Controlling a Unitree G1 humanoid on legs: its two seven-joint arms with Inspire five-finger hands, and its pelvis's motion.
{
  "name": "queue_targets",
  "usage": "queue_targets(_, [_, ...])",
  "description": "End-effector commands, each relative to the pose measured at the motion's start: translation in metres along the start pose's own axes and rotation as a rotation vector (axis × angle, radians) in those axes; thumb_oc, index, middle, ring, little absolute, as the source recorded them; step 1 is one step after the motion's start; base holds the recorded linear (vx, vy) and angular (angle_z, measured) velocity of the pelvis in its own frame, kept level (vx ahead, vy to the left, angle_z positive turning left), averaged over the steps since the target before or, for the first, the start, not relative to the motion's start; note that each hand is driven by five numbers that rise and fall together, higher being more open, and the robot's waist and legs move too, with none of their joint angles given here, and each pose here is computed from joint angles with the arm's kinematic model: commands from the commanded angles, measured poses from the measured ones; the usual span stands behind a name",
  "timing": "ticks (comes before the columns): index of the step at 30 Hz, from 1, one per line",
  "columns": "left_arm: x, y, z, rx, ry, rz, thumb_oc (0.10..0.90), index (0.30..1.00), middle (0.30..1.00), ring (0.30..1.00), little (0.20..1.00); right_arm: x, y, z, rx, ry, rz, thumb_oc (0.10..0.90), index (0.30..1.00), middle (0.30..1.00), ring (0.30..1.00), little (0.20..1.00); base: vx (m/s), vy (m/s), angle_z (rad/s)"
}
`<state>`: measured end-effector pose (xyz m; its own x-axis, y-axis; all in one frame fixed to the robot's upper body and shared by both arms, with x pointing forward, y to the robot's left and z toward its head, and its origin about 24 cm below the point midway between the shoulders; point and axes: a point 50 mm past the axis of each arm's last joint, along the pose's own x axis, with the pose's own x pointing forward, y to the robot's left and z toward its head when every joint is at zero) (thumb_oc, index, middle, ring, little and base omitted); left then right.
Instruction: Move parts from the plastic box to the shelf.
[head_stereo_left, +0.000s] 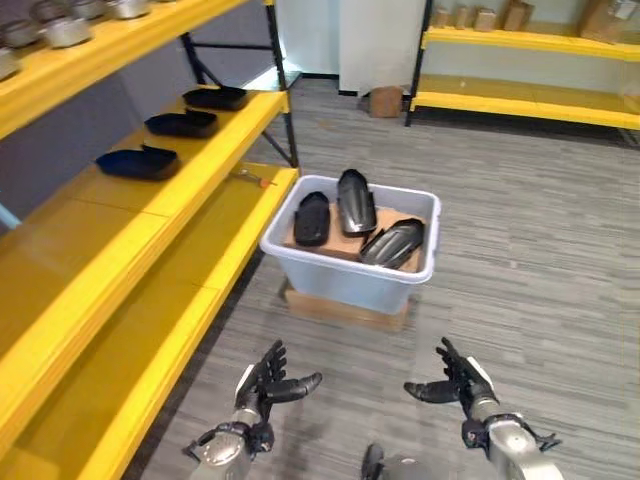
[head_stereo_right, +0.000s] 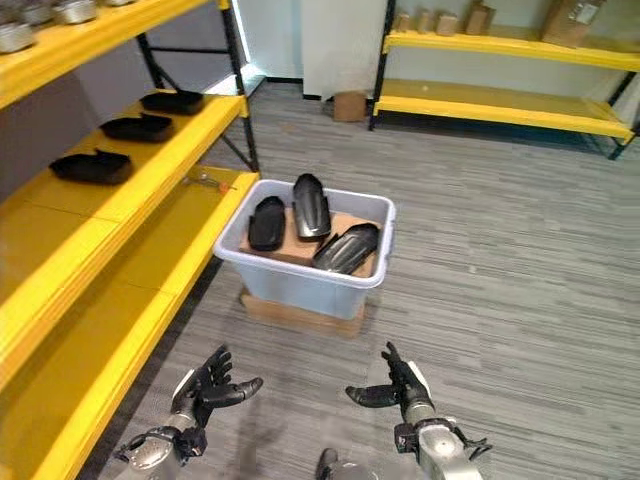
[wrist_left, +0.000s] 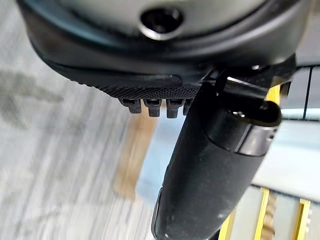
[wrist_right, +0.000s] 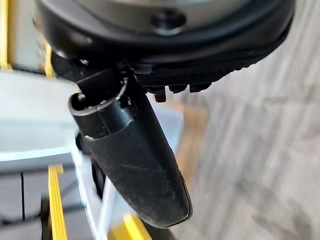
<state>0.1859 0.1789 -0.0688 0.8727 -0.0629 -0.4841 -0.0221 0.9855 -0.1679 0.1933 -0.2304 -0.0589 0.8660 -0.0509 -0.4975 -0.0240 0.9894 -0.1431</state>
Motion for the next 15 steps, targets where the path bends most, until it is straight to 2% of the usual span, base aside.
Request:
queue_targets(1, [0.005, 0.003, 0.048, -0.016, -0.218, -0.027, 0.9, 1.0, 1.0, 1.0, 1.0, 0.0, 0.001, 0.028, 0.01, -0.156, 0.018, 0.9, 1.0, 1.0, 1.0, 1.0, 0.29, -0.157, -0.18])
queue_targets(5, [-0.001, 0.017, 0.04, -0.011, -0.19, 0.028, 0.9, 1.0, 1.0, 1.0, 1.0, -0.004, -0.002, 0.025, 0.014, -0.159, 0.003, 0.9, 1.0, 1.0, 1.0, 1.0, 0.34, 0.089, -0.86])
queue_targets(7, [-0.003, 0.021, 0.041, -0.014, -0.197, 0.043, 0.9, 1.0, 1.0, 1.0, 1.0, -0.006, 0.0, 0.019, 0.012, -0.135, 0.017, 0.9, 1.0, 1.0, 1.0, 1.0, 0.42, 0.261, -1.63])
queue_targets(9, [0.0, 0.019, 0.047, -0.01, -0.215, 0.025, 0.9, 1.0, 1.0, 1.0, 1.0, -0.007, 0.005, 0.016, 0.021, -0.12, 0.037, 0.9, 1.0, 1.0, 1.0, 1.0, 0.58, 0.37, -0.6])
queue_targets(12, [0.0, 0.022, 0.051, 0.003, -0.229, 0.039, 0.9, 1.0, 1.0, 1.0, 1.0, -0.003, 0.011, 0.028, 0.034, -0.175, 0.053, 0.9, 1.0, 1.0, 1.0, 1.0, 0.46, 0.378, 0.42])
queue_targets(15, [-0.002, 0.026, 0.047, 0.022, -0.208, 0.046, 0.9, 1.0, 1.0, 1.0, 1.0, -0.002, 0.018, 0.025, 0.034, -0.161, 0.076, 0.9, 1.0, 1.0, 1.0, 1.0, 0.2, 0.274, 0.85])
